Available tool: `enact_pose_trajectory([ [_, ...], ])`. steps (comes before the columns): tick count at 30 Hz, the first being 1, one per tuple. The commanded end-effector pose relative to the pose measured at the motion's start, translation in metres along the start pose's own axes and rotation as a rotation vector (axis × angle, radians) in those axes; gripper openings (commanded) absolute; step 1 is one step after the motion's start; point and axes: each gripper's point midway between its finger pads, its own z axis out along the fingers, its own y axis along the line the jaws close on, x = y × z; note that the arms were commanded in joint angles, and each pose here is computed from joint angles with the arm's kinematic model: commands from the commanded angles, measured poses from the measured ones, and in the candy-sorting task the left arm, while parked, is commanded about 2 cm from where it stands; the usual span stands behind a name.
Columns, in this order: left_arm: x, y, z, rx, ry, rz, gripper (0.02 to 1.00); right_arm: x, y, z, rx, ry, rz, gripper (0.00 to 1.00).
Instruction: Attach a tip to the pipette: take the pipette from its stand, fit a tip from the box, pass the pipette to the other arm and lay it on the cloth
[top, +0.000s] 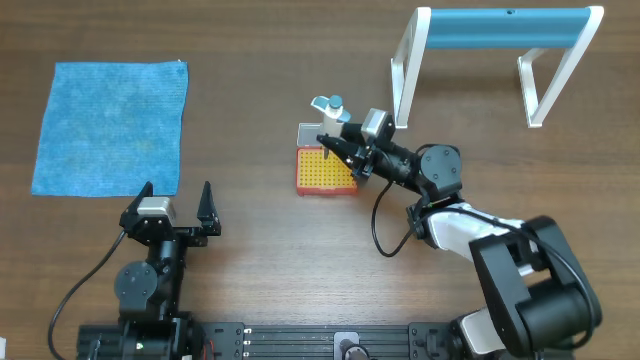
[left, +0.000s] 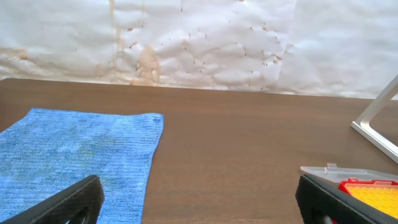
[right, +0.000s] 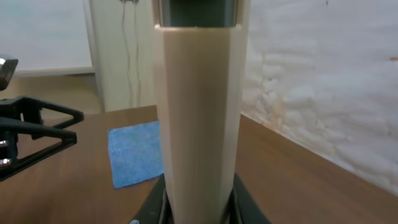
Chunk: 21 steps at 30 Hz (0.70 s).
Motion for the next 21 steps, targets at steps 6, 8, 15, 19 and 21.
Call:
enact_pose_trajectory([
  [6,0.001,-0.003,0.000,0.016,0.001,0.010,0.998,0.023,-0.001,0.004,0.007,0.039,0.016,0.077],
  [8,0.001,-0.003,0.000,0.016,0.001,0.010,0.998,0.025,-0.003,0.004,0.017,0.041,0.014,0.077],
  [15,0.001,-0.003,0.000,0.016,0.001,0.010,0.996,0.044,-0.005,0.004,0.020,0.075,0.044,0.077],
  [19,0.001,-0.003,0.000,0.016,0.001,0.010,0.998,0.041,-0.012,0.007,0.047,0.066,0.028,0.077],
  [21,0.001,-0.003,0.000,0.016,0.001,0.010,0.998,0.039,-0.013,0.008,0.045,0.061,0.024,0.077],
])
